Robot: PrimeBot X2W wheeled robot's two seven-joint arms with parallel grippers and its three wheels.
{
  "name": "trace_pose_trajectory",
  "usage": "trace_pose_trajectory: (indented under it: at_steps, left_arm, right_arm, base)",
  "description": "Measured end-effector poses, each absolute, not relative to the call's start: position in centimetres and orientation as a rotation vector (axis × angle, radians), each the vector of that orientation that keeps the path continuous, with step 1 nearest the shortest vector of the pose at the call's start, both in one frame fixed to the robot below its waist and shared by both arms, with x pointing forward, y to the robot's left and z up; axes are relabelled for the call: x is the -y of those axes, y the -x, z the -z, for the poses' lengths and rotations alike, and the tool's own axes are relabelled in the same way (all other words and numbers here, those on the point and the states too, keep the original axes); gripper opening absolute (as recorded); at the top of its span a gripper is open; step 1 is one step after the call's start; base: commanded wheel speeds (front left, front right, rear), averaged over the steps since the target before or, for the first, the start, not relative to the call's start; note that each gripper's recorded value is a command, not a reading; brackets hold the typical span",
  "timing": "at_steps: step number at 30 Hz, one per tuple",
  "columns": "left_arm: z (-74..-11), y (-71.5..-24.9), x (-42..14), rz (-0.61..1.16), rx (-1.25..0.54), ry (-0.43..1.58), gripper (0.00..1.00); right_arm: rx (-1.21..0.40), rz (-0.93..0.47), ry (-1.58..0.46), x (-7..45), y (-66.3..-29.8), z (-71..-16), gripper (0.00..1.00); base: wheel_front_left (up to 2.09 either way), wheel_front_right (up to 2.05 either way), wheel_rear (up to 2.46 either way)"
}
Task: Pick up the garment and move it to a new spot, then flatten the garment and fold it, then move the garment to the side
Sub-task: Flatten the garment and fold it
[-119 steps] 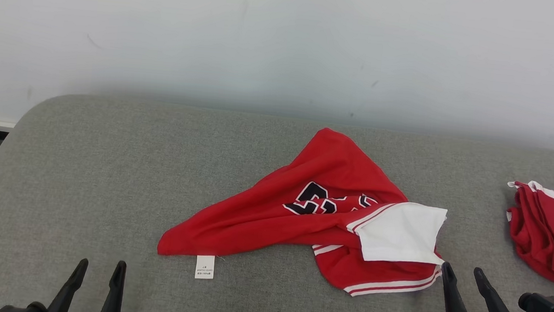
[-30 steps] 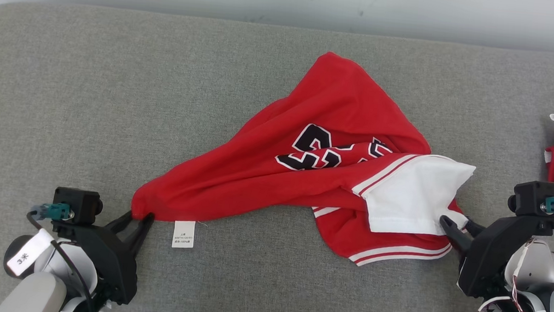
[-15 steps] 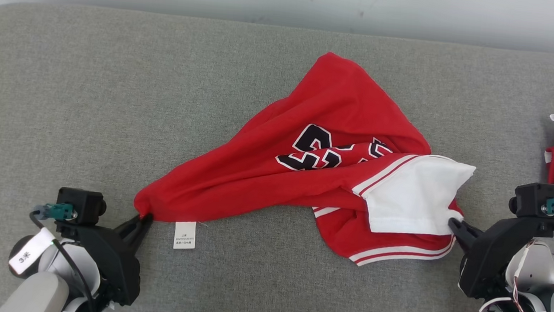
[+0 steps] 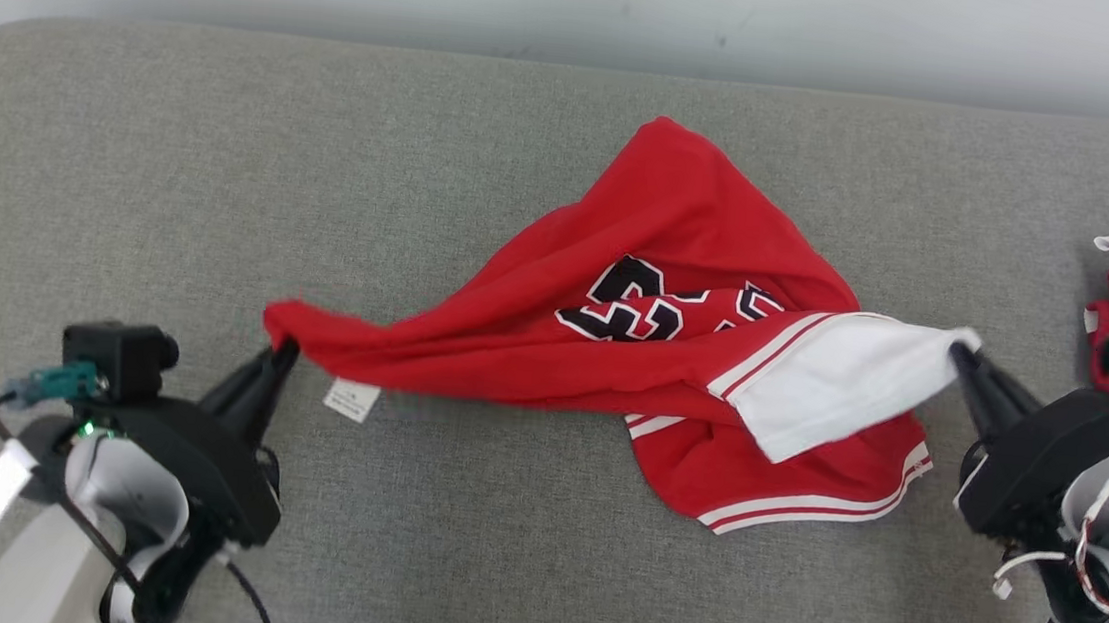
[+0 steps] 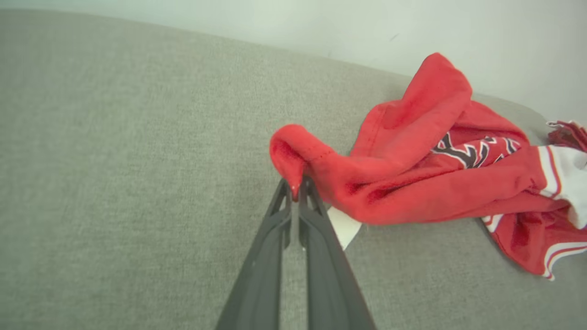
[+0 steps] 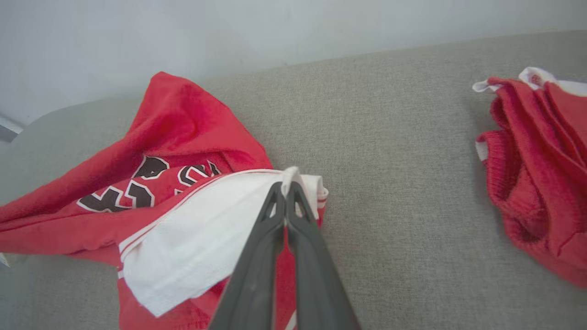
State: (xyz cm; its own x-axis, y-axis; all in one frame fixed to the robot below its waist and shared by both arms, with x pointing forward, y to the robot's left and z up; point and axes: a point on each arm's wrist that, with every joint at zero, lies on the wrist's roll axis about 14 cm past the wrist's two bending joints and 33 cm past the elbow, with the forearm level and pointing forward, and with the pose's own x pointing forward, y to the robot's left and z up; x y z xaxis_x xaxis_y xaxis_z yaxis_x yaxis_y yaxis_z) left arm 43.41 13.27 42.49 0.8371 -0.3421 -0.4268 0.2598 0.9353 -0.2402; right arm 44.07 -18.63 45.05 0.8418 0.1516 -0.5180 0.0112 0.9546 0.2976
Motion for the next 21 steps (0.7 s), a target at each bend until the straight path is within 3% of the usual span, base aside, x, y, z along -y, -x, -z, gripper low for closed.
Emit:
trace_pose_trajectory:
  at_steps: [7,21]
  left_arm:
    - [-48.8,-46.1,-12.7,0.301,-0.275,0.232,0.00]
    - [-60.4,-49.0,-10.9,0.340,-0.003,0.262,0.00]
  right_arm:
    - [-0.336,-0.077,-0.348,19.2,-46.5,-50.5,0.00]
    - [-0.068,-0.157,-0.304,17.9,-47.7,-61.2,0.00]
  base:
    - [0.00,0.00,0.00]
    - [0.00,0.00,0.00]
